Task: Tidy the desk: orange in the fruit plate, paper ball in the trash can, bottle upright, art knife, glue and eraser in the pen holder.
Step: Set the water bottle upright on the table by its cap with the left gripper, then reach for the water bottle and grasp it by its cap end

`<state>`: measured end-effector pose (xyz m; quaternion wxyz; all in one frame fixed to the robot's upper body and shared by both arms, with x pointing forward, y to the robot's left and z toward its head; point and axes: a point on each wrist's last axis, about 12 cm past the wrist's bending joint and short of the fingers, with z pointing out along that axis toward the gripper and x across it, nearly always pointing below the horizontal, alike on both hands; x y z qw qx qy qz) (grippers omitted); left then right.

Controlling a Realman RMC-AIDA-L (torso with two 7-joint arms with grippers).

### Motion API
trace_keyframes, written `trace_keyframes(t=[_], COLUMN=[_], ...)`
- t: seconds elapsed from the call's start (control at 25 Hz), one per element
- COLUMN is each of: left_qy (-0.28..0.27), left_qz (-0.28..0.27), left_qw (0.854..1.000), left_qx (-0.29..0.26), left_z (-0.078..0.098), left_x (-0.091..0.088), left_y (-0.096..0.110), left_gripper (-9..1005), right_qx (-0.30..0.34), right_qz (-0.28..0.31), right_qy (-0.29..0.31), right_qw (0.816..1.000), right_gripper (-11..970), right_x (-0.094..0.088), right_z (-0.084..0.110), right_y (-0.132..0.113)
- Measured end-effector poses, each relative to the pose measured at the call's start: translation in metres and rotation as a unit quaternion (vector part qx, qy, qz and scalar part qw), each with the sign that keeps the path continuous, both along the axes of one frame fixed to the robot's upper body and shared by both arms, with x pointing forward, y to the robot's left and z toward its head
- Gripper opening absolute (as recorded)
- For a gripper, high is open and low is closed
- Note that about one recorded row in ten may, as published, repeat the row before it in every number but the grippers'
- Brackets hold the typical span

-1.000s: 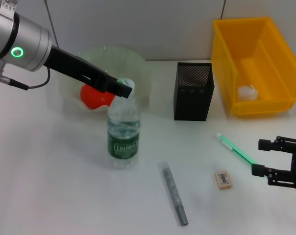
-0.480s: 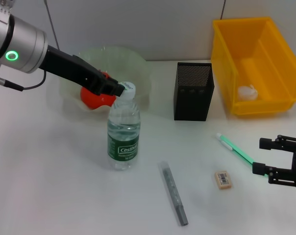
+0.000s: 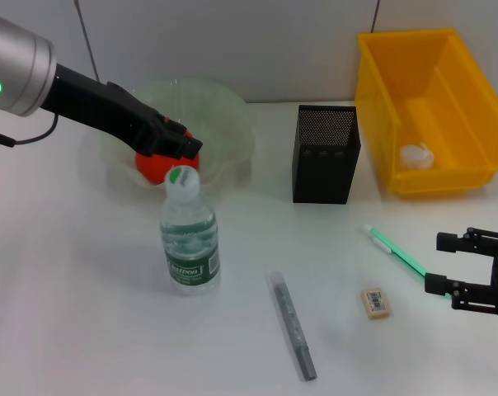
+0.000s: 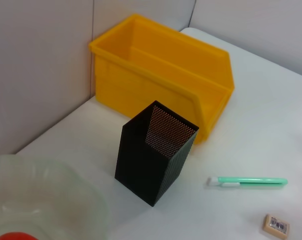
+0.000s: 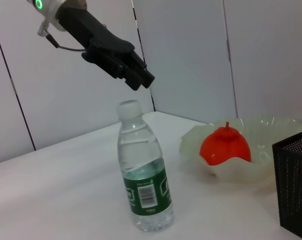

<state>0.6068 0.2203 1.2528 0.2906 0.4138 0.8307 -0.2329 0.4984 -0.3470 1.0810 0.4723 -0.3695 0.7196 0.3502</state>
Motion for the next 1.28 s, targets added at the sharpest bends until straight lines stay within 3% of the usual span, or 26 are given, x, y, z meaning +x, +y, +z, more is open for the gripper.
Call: trace_keyframes(t=[0.2,0.56,0.92,1.28], left_qy=[-0.015,-0.017,-0.025,-0.022], left_qz=[-0.034,-0.083,-0.072,-0.077], left_qw=[0.999,0.996,0.994,0.993], left_qx=[0.017,0.037,0.074,0.085], left_z=[0.007,0.003,-0.009,-0.015], left_x=[-0.007,-0.011,-0.009,-0.009], left_y=[0.001,-0.011,-0.011,-0.014], left_gripper=[395,615,808,806], right_qx=[0.0,0.002,0.004,0.005], right_qz=[0.0,0.0,-0.001,-0.001], right_qy=[0.0,0.001,0.005,0.008], right_qw=[1.0,1.0,1.0,1.0], right_gripper=[726,725,725,726], right_x=[0.0,0.0,-0.001,-0.001], right_z=[0.0,-0.001,-0.002,-0.002], right_y=[0.0,0.002,0.002,0.003])
